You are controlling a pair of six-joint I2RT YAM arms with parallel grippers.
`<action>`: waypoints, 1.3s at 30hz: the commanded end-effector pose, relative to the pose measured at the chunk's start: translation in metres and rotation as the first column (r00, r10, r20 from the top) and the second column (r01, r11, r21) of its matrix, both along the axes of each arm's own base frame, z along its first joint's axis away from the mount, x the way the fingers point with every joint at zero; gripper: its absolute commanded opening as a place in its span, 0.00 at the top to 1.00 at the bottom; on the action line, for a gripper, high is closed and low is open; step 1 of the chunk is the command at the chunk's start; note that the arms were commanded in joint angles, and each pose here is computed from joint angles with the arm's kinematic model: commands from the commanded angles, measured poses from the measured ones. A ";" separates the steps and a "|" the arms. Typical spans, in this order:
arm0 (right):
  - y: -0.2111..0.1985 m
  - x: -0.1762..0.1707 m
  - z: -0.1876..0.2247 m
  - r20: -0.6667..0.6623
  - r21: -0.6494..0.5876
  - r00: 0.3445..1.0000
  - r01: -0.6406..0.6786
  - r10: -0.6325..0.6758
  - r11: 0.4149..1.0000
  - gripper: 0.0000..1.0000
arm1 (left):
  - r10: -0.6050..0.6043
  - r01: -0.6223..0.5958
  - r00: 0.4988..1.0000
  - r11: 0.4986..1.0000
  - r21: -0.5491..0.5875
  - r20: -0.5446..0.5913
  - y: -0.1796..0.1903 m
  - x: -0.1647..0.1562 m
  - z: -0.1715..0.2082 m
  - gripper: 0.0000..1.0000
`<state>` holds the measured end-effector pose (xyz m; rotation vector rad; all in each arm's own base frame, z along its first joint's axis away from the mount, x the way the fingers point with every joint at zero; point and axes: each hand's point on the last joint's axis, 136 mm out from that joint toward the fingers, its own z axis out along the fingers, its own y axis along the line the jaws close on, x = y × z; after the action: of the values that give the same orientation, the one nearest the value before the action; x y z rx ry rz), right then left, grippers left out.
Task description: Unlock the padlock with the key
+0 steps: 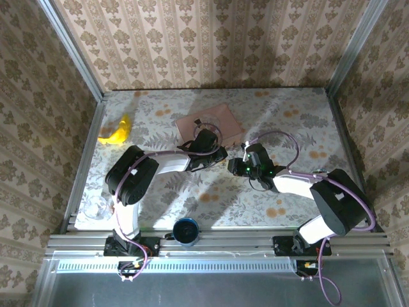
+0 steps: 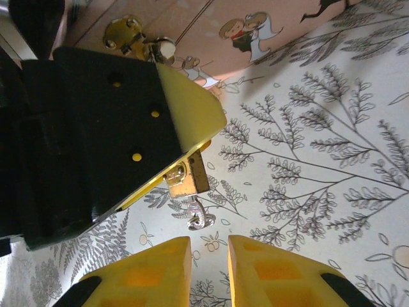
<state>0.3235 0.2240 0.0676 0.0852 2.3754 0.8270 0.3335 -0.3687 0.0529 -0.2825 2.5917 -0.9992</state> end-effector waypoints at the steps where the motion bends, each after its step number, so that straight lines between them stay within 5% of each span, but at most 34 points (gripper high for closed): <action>1: 0.013 0.008 0.004 -0.001 0.057 1.000 -0.029 0.029 0.998 0.77 | -0.060 0.060 0.998 0.997 -0.053 0.004 -0.013 -0.012 0.013 1.00; 26: 0.025 0.031 -0.005 0.001 0.169 0.999 -0.037 0.037 0.985 0.79 | -0.070 0.070 0.998 0.995 -0.068 0.003 -0.017 -0.014 0.014 1.00; 33: 0.027 0.036 -0.004 0.006 0.225 0.999 -0.032 0.032 0.974 1.00 | -0.072 0.072 0.997 0.994 -0.079 0.002 -0.019 -0.016 0.014 1.00; 35: 0.027 0.039 -0.001 0.011 0.260 1.000 -0.026 0.024 0.965 1.00 | -0.073 0.073 0.997 0.994 -0.087 0.008 -0.019 -0.016 0.015 0.94; 39: 0.027 0.044 0.004 0.015 0.324 1.000 -0.021 0.017 0.946 1.00 | -0.073 0.077 0.997 0.992 -0.098 0.038 -0.017 -0.015 0.020 0.65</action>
<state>0.3474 0.2456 0.0480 0.1693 2.3442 1.1376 0.3399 -0.3638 0.0509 -0.2874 2.5476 -0.9885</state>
